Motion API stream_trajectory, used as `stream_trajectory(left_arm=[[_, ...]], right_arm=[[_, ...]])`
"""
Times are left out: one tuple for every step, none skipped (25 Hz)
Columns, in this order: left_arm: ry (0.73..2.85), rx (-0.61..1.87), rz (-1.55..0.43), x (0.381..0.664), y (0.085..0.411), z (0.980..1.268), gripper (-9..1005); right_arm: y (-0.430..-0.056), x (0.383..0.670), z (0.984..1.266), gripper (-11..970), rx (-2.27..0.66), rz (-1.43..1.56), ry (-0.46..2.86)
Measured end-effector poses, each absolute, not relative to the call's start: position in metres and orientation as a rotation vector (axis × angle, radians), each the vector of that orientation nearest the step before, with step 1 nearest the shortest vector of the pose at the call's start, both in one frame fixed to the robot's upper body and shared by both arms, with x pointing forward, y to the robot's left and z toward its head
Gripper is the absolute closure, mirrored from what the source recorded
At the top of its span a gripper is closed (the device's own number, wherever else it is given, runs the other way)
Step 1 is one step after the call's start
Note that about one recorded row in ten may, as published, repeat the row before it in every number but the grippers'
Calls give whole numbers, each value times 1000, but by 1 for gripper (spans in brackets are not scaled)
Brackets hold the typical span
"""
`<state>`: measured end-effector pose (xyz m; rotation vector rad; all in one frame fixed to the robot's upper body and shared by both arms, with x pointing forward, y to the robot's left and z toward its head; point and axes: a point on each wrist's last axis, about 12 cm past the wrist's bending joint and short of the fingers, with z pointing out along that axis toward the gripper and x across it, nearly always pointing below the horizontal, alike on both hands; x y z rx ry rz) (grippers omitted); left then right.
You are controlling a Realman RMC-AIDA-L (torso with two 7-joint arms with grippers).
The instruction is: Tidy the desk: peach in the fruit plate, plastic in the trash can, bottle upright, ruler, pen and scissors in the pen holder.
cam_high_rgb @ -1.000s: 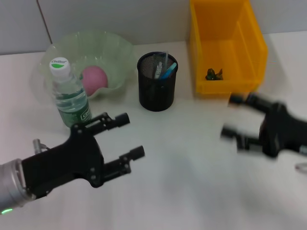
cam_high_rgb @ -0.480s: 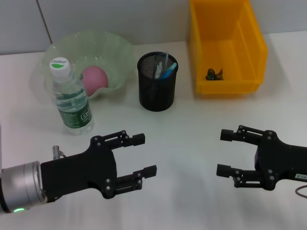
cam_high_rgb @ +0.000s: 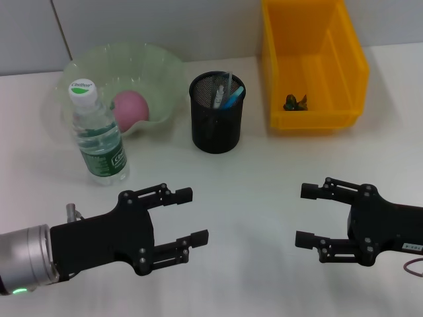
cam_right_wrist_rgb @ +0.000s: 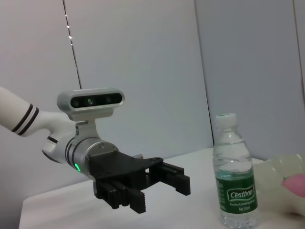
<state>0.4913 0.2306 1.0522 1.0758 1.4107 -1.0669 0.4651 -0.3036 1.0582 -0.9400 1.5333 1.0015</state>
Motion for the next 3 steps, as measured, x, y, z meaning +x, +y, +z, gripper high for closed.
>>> stream_trajectory(left_arm=[[1412, 1074, -1066, 491, 231, 1052, 307], [1414, 1071, -1063, 492, 231, 1052, 307], [1416, 1064, -1060, 492, 232, 1052, 307]], right_arm=[[-304, 465, 1058, 130, -939, 1001, 1534], [-303, 465, 1058, 130, -939, 1001, 1535], [-304, 465, 1057, 130, -938, 999, 1537]])
